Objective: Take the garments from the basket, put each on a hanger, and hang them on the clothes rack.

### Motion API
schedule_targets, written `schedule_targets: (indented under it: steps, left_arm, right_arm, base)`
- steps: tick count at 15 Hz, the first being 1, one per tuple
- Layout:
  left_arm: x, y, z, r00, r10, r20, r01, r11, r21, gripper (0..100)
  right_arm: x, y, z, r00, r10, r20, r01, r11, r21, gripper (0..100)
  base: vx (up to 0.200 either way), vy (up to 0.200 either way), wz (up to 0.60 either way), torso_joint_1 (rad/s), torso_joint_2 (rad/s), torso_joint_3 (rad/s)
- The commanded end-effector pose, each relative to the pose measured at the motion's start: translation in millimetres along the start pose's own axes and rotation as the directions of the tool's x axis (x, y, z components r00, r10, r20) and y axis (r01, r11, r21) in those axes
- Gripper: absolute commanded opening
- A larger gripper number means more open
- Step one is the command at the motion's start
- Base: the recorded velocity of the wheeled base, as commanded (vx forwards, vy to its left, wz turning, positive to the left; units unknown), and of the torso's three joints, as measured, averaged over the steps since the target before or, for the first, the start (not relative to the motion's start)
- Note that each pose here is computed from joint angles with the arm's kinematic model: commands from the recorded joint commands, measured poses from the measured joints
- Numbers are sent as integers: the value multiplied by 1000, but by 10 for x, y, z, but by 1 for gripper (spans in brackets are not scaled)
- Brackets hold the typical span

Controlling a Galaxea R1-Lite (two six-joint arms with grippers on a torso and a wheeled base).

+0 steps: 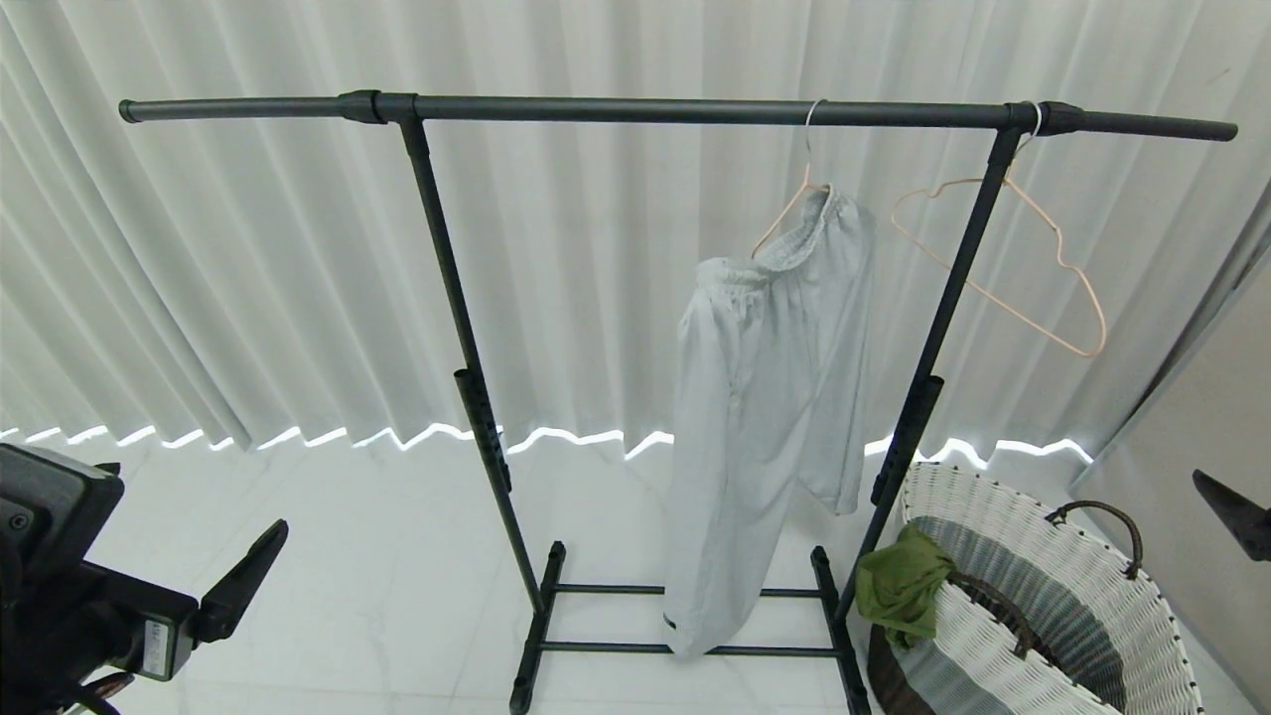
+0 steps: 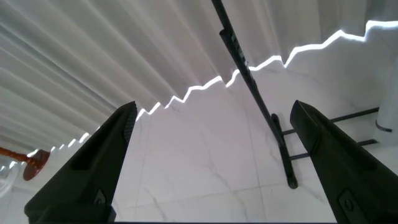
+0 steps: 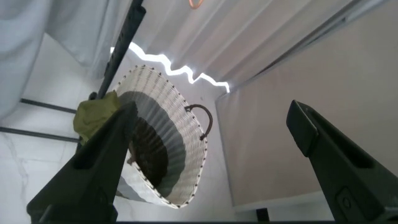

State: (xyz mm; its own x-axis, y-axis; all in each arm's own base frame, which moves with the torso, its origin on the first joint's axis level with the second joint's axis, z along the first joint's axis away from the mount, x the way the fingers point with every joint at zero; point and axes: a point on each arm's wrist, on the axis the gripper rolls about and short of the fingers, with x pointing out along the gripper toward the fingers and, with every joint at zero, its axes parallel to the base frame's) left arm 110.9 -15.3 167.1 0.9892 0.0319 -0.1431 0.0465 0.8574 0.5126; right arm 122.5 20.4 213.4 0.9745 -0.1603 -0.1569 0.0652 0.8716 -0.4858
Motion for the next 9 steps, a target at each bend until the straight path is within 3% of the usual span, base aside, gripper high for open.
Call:
schedule_targets:
  steps: [1, 4, 5, 6, 9]
  left_arm:
    - [-19, -16, -34, 1000, -5, -6, 5, 1000, 2, 100]
    - [-65, -41, -87, 1000, -14, -8, 14, 1000, 22, 100]
    - [-110, -65, -80, 999, -43, 25, 41, 996, 73, 100]
    - [-123, -80, -88, 998, -55, 30, 53, 995, 79, 100]
    - [-119, -65, -59, 998, -50, 41, 46, 996, 75, 100]
  right_arm:
    - [19, 8, -17, 1000, -1, -13, 1, 1000, -5, 100]
    - [12, 28, -81, 999, 0, -32, 0, 1000, -9, 100]
    - [-13, 52, -152, 999, 6, -46, -7, 1000, -17, 100]
    - [-19, 64, -183, 999, 10, -54, -11, 1000, -20, 100]
    - [-12, 51, -208, 998, -5, -67, 4, 1000, -17, 100]
  base:
    - [0, 0, 0, 0, 0, 0]
    - [0, 0, 0, 0, 0, 0]
    - [0, 0, 0, 0, 0, 0]
    - [0, 0, 0, 0, 0, 0]
    - [0, 0, 0, -128, 346, 201]
